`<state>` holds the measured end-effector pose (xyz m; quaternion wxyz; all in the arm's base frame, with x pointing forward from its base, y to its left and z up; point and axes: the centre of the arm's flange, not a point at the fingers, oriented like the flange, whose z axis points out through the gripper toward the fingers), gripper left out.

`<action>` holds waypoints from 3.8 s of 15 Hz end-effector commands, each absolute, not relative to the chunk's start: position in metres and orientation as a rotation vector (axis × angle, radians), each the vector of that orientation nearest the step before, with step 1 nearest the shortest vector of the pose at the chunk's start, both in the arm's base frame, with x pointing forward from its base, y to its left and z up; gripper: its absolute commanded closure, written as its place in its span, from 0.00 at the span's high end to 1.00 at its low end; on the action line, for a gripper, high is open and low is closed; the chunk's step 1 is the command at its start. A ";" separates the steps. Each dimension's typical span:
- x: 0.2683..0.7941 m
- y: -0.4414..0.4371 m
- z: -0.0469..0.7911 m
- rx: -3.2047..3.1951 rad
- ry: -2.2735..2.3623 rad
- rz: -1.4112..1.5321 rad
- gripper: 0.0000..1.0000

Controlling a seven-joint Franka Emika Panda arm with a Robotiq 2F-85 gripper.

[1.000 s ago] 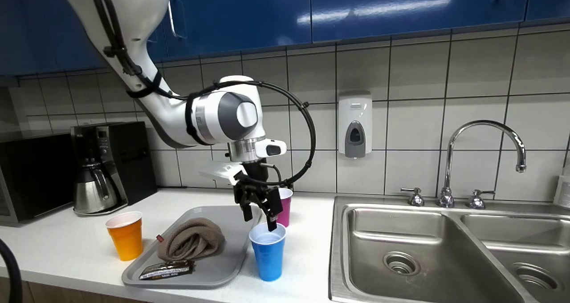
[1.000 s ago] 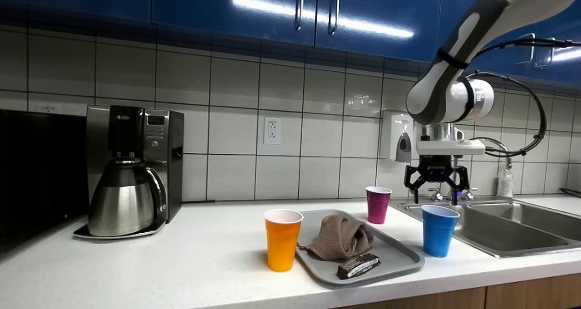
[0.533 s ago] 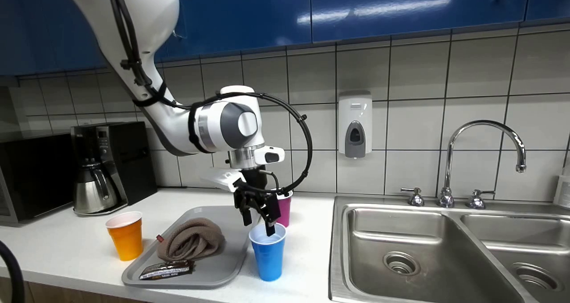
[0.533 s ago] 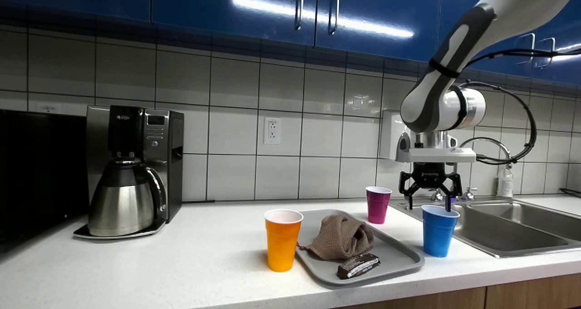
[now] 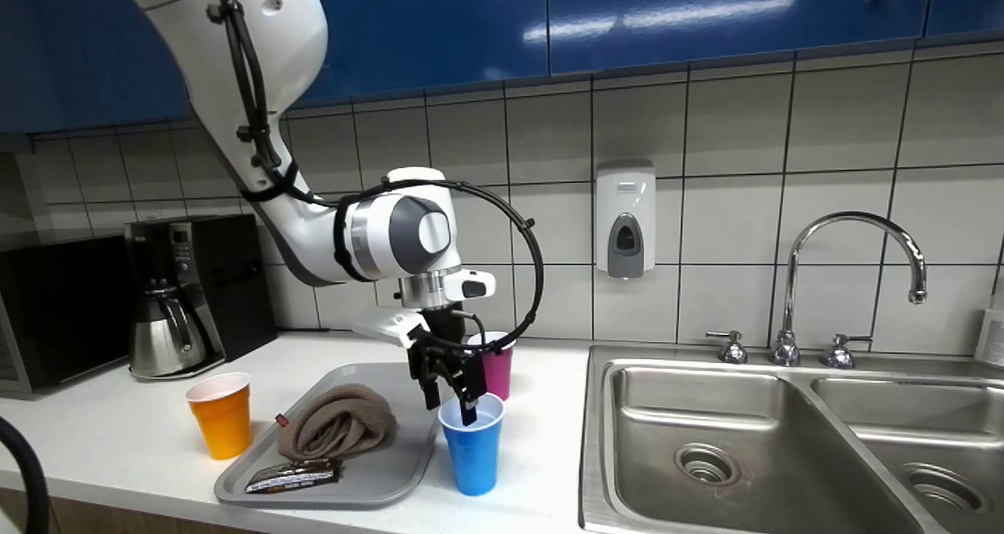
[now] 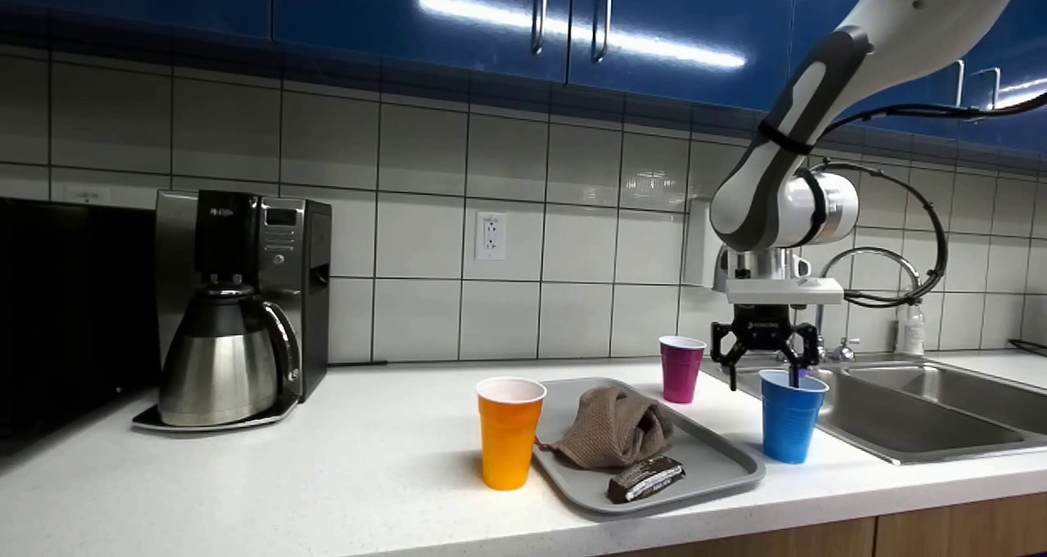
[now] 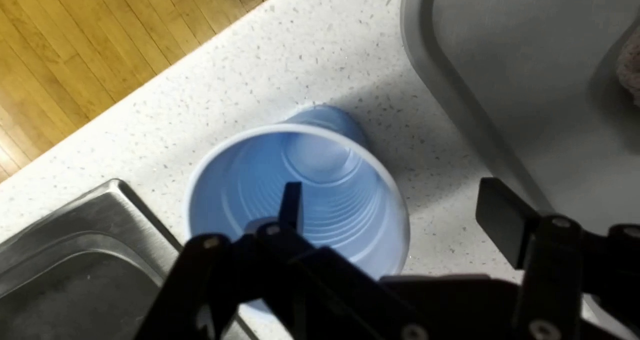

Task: Lift the cups and put them on the grey tray, put the blue cup on the right lower segment, purple cup on the right upper segment and orange cup on the left upper segment

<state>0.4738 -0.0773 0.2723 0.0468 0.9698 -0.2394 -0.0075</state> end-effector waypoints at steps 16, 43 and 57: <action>0.485 -0.063 0.314 3.020 -0.751 0.126 0.01; 0.479 0.047 0.316 3.048 -0.490 0.025 0.01; 0.481 0.061 0.325 3.056 -0.458 -0.030 0.74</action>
